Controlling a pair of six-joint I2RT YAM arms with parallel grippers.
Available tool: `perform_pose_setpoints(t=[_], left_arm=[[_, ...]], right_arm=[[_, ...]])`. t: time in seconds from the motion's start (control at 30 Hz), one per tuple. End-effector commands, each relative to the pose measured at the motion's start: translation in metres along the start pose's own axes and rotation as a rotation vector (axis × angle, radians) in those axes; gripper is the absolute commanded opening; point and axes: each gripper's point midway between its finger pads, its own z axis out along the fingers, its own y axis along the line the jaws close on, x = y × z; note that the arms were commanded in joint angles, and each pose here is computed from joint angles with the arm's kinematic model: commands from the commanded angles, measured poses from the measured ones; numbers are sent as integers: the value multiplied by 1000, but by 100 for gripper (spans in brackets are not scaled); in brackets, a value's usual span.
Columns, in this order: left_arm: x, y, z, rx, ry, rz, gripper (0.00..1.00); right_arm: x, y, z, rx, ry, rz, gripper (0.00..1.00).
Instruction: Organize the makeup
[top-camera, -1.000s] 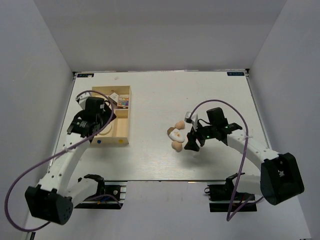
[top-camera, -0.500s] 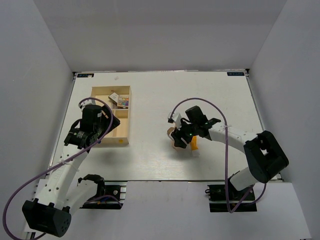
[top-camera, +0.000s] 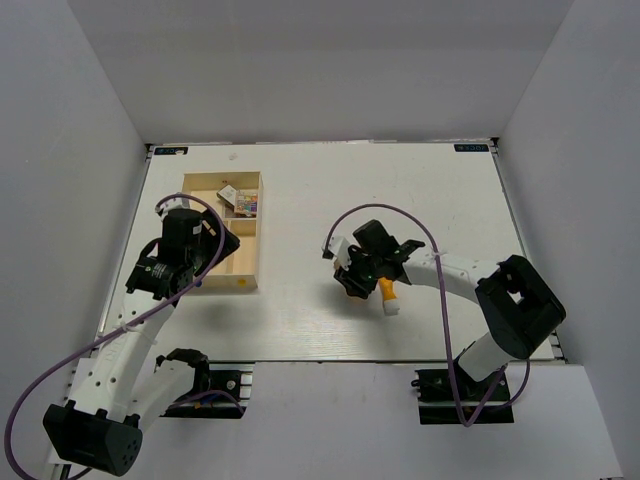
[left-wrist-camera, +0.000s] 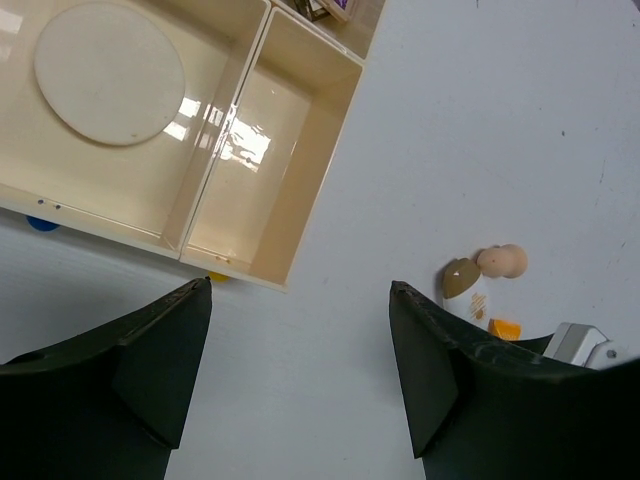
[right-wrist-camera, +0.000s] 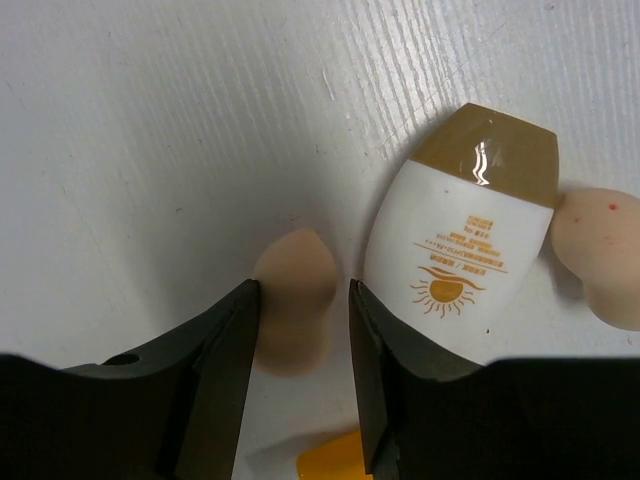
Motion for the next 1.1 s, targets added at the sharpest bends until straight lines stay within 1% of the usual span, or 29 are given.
perform_pose_setpoints(t=[0.0, 0.17, 0.3, 0.37, 0.4, 0.43, 0.5, 0.57, 0.6, 0.67, 0.7, 0.77, 0.8, 0.87, 1.0, 1.07], left_arm=[[-13, -9, -8, 36, -38, -2, 81], [-12, -9, -9, 40, -40, -9, 81], [-11, -7, -10, 41, -42, -12, 81], [-11, -7, -12, 45, -46, -19, 81], [-11, -8, -12, 47, -46, -19, 81], [-11, -8, -13, 50, -48, -20, 81], [-12, -8, -16, 55, -54, -22, 81], [-14, -9, -20, 64, -63, -24, 81], [-15, -9, -21, 69, -69, -24, 82], [-18, -12, -27, 89, -90, -30, 81], [-19, -13, -29, 99, -96, -31, 81], [-22, -14, -34, 113, -113, -34, 81], [-23, -14, -36, 119, -124, -36, 82], [-26, -16, -40, 134, -142, -41, 81], [-30, -23, -47, 196, -184, -46, 81], [-32, -28, -52, 252, -217, -54, 81]], right_arm=[[2, -1, -6, 16, 39, -28, 46], [11, 8, -9, -9, 71, -35, 41], [24, 16, -7, -35, 105, -28, 35], [25, 18, -7, -49, 112, -31, 22], [22, 17, -8, -48, 106, -34, 22], [23, 20, -8, -63, 112, -35, 16], [18, 23, -10, -93, 109, -44, 9], [7, 25, -12, -121, 94, -55, 6], [3, 26, -14, -136, 87, -65, 3], [-4, 34, -18, -193, 78, -66, 0], [-19, 33, -22, -203, 43, -81, 0], [-32, 41, -29, -256, 12, -97, 0], [-49, 38, -34, -256, -25, -113, 0], [-68, 42, -41, -289, -72, -137, 0], [-128, 37, -54, -294, -234, -221, 0], [-173, 33, -58, -290, -356, -255, 0]])
